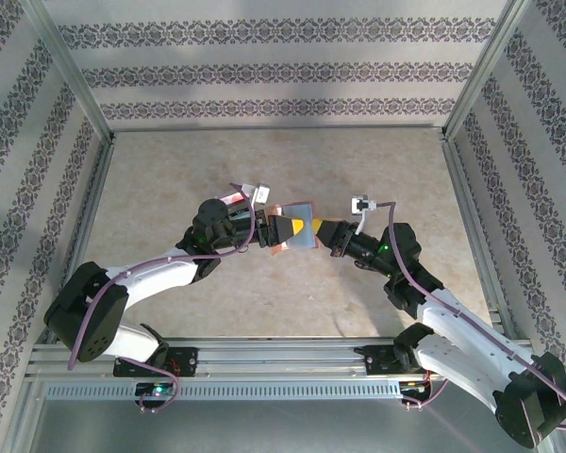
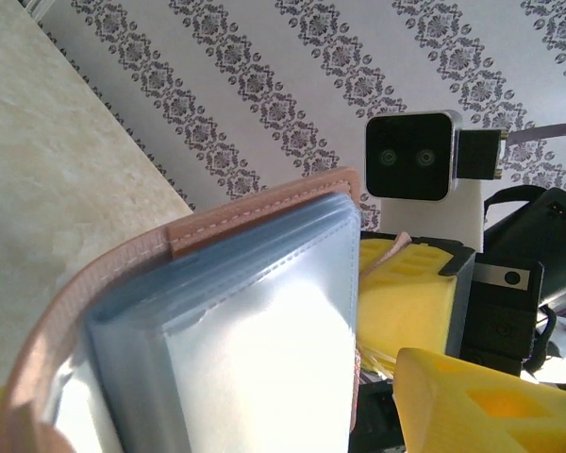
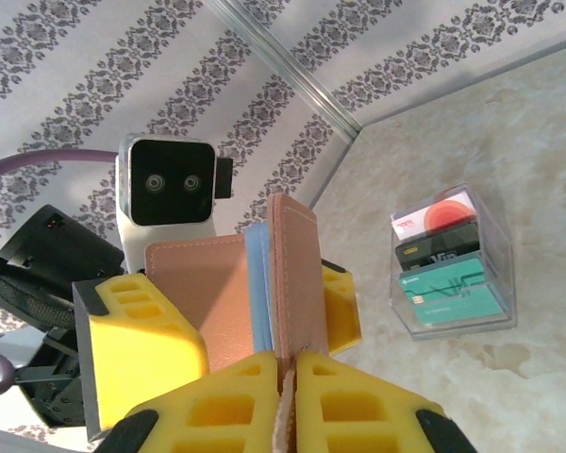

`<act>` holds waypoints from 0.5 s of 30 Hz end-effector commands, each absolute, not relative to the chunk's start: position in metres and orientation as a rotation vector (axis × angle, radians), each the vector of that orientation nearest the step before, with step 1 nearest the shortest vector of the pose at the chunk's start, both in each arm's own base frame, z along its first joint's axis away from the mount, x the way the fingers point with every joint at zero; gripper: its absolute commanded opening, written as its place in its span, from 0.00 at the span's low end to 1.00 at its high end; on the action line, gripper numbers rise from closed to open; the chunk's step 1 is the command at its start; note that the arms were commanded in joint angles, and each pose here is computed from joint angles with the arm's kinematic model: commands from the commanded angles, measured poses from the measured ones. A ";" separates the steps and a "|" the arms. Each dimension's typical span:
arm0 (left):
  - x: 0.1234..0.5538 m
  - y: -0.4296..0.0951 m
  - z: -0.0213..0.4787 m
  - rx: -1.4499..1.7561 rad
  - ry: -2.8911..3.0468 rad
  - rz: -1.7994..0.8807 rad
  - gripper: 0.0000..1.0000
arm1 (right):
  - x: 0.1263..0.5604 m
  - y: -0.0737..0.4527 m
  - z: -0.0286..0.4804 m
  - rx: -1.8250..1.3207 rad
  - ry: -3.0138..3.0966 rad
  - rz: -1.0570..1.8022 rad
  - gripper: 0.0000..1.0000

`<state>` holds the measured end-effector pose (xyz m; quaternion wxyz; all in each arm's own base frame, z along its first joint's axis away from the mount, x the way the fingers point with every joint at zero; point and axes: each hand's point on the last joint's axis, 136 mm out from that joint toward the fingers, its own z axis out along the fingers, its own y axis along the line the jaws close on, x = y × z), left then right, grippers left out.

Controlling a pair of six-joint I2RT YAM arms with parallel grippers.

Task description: Take the credit cards out of the card holder

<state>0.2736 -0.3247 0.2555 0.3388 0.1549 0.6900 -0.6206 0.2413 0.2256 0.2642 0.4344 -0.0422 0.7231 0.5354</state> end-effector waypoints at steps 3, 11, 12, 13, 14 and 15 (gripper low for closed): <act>0.274 -0.329 0.245 0.381 1.819 -1.646 0.65 | 0.244 0.219 0.287 -0.092 1.742 1.273 0.00; 0.276 -0.329 0.231 0.368 1.862 -1.628 0.60 | 0.244 0.205 0.287 -0.051 1.752 1.194 0.00; 0.276 -0.329 0.230 0.368 1.868 -1.623 0.57 | 0.244 0.203 0.288 -0.045 1.752 1.186 0.00; 0.276 -0.329 0.229 0.370 1.872 -1.620 0.55 | 0.243 0.202 0.288 -0.042 1.753 1.181 0.00; 0.276 -0.328 0.227 0.368 1.882 -1.615 0.54 | 0.243 0.201 0.288 -0.040 1.753 1.174 0.00; 0.276 -0.328 0.226 0.368 1.887 -1.611 0.53 | 0.243 0.200 0.288 -0.036 1.753 1.171 0.00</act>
